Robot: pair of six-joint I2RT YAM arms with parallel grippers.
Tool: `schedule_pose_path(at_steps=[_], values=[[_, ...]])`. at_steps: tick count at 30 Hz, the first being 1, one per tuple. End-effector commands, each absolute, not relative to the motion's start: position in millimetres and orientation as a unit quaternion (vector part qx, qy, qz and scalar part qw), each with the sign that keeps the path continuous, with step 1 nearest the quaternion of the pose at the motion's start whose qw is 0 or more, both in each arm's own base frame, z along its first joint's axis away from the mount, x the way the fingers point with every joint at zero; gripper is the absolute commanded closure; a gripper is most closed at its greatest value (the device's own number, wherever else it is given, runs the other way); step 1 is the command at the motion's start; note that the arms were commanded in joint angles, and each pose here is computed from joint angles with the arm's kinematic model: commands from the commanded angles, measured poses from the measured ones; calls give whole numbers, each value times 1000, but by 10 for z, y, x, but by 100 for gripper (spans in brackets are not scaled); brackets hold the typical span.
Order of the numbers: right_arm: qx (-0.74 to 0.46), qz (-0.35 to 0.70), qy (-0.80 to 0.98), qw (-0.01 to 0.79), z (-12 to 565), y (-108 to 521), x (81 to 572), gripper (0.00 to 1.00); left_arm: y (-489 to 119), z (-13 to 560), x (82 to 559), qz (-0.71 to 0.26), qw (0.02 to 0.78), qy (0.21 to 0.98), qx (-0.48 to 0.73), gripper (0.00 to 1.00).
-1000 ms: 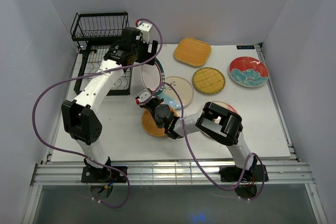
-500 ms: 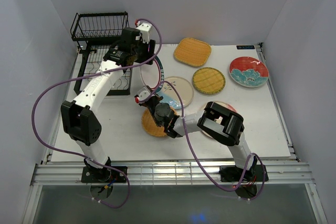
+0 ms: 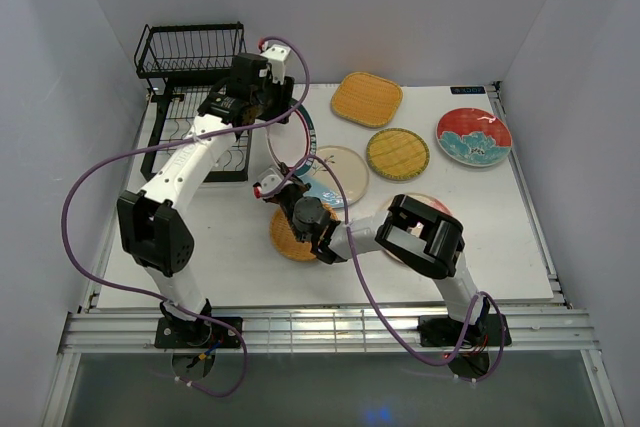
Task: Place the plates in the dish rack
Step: Insert the plate into the dish rack.
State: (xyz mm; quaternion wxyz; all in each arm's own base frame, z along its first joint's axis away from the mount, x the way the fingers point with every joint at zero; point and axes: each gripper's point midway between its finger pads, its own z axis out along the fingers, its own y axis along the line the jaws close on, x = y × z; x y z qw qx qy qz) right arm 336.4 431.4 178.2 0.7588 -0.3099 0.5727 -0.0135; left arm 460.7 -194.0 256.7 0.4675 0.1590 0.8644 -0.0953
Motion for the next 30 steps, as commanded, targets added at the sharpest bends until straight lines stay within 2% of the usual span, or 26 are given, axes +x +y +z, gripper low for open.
schedule_pose_path(at_steps=[1,5,9,10,13,22,26,30], values=[[-119,66,472,871,2909,4096,3228,92,-1932,2497,4638,-87,462,868,163,38],[-117,65,470,873,2920,4084,3218,92,-1958,2448,4647,-89,456,870,168,38],[-116,64,470,873,2917,4076,3211,92,-1966,2427,4647,-90,452,871,169,49],[-116,64,470,873,2909,4079,3212,92,-1973,2431,4643,-90,452,871,170,54],[-117,63,470,872,2899,4092,3219,92,-1962,2463,4642,-90,455,870,168,56],[-119,58,474,870,2844,4111,3231,92,-1927,2629,4610,-90,478,858,163,44],[-119,58,476,869,2826,4113,3235,92,-1911,2698,4590,-91,487,854,160,30],[-119,56,478,869,2810,4110,3238,92,-1902,2723,4588,-88,491,852,159,28]])
